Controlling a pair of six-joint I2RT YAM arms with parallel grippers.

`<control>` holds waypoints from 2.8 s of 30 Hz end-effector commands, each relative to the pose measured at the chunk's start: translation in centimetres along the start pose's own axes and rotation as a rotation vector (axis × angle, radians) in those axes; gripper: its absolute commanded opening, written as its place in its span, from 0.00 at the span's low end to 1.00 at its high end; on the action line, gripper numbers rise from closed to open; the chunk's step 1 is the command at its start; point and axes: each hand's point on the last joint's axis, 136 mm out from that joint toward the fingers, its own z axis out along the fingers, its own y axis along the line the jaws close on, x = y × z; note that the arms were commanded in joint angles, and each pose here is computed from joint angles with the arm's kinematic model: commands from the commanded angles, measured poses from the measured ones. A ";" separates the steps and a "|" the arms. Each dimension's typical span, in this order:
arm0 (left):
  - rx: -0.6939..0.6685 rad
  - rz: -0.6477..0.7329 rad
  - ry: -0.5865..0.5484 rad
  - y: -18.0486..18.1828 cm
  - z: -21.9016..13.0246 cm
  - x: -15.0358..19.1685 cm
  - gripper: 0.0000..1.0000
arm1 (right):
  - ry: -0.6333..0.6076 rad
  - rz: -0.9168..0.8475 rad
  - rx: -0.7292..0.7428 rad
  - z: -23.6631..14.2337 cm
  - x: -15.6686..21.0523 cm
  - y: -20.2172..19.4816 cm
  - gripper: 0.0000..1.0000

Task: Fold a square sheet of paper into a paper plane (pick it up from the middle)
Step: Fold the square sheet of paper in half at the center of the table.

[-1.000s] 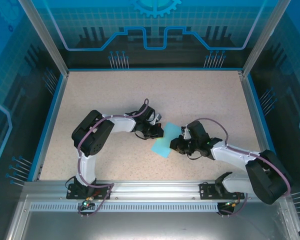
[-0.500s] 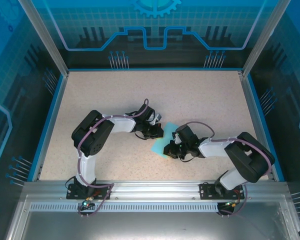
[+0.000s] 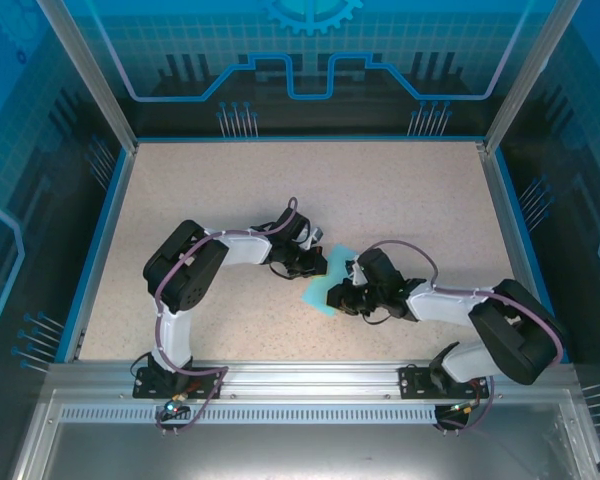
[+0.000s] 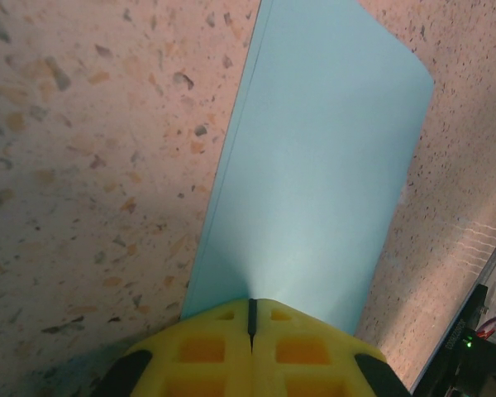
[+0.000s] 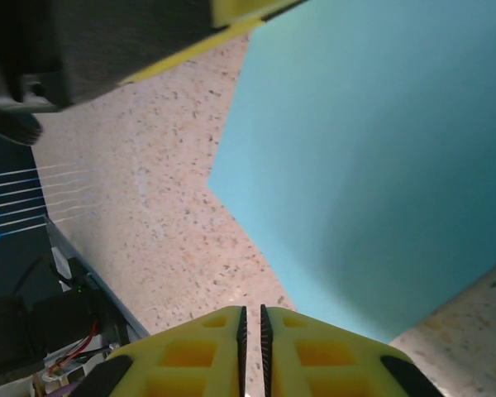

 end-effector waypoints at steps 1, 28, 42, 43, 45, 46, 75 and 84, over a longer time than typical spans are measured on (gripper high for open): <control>-0.247 -0.135 0.135 7.5 1.1 5.2 0.00 | 0.060 -0.013 0.028 0.6 1.5 -0.8 0.17; -0.243 -0.123 0.137 7.2 0.8 5.3 0.00 | -0.028 0.130 0.060 -0.5 -6.5 -3.9 0.10; -0.247 -0.125 0.139 7.1 0.6 5.3 0.00 | -0.091 0.095 0.016 -3.2 -10.3 -2.6 0.09; -0.244 -0.124 0.137 7.0 0.6 5.3 0.00 | -0.102 0.093 0.016 -3.6 -10.9 -2.6 0.09; -0.241 -0.126 0.139 6.9 0.6 5.2 0.00 | -0.112 0.111 0.020 -4.0 -11.6 -3.2 0.09; -0.239 -0.124 0.138 6.8 0.5 5.2 0.00 | -0.115 0.120 0.016 -4.1 -11.9 -3.5 0.09; -0.182 -0.138 0.118 5.1 0.1 4.7 0.00 | -0.041 0.174 0.060 -2.5 -14.2 -7.0 0.08; -0.169 -0.154 0.107 4.9 -0.1 4.8 0.00 | -0.009 0.177 0.092 -1.7 -14.0 -8.3 0.09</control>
